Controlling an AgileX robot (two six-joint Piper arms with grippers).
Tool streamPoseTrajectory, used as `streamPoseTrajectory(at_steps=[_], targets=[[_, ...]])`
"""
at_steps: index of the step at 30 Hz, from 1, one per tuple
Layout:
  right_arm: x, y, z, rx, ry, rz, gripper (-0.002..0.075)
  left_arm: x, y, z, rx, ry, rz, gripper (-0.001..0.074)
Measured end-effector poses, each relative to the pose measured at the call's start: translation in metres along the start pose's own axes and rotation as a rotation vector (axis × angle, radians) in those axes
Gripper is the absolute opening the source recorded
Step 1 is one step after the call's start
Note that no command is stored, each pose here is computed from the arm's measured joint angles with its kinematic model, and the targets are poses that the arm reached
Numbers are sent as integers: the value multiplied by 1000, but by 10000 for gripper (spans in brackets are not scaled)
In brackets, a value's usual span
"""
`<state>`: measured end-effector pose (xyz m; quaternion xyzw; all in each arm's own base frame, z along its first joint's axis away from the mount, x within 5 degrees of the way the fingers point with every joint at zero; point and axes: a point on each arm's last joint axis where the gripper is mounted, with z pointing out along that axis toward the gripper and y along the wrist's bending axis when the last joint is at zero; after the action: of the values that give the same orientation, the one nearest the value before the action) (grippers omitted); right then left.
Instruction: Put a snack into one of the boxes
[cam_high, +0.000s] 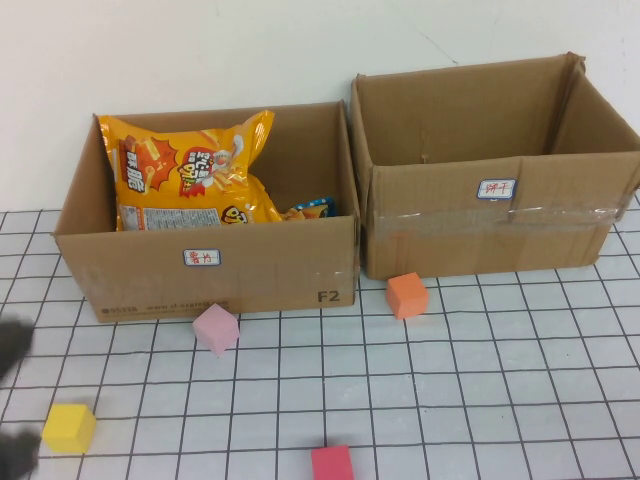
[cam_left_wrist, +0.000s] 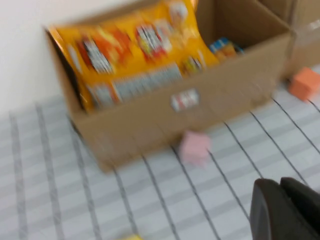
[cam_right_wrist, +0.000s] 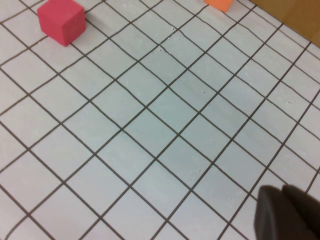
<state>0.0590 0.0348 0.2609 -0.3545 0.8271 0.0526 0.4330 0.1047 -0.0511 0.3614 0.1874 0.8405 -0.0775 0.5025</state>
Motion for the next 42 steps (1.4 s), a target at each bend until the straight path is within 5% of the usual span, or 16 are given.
streamPoseTrajectory(at_steps=[8, 15, 19, 25, 32, 42], targets=[[0, 0, 0, 0, 0, 8, 1, 54, -11, 10, 114, 143, -134, -1], [0, 0, 0, 0, -1, 8, 1, 84, -6, 18, 51, 254, -50, -1], [0, 0, 0, 0, -1, 8, 1, 102, -2, 10, 37, 256, -130, -1], [0, 0, 0, 0, -1, 11, 1, 115, 8, -9, -71, 2, -294, -1], [0, 0, 0, 0, -1, 11, 1, 139, 13, 3, -211, -388, -316, -1], [0, 0, 0, 0, -1, 11, 1, 194, 13, 33, -278, -289, -390, -1]])
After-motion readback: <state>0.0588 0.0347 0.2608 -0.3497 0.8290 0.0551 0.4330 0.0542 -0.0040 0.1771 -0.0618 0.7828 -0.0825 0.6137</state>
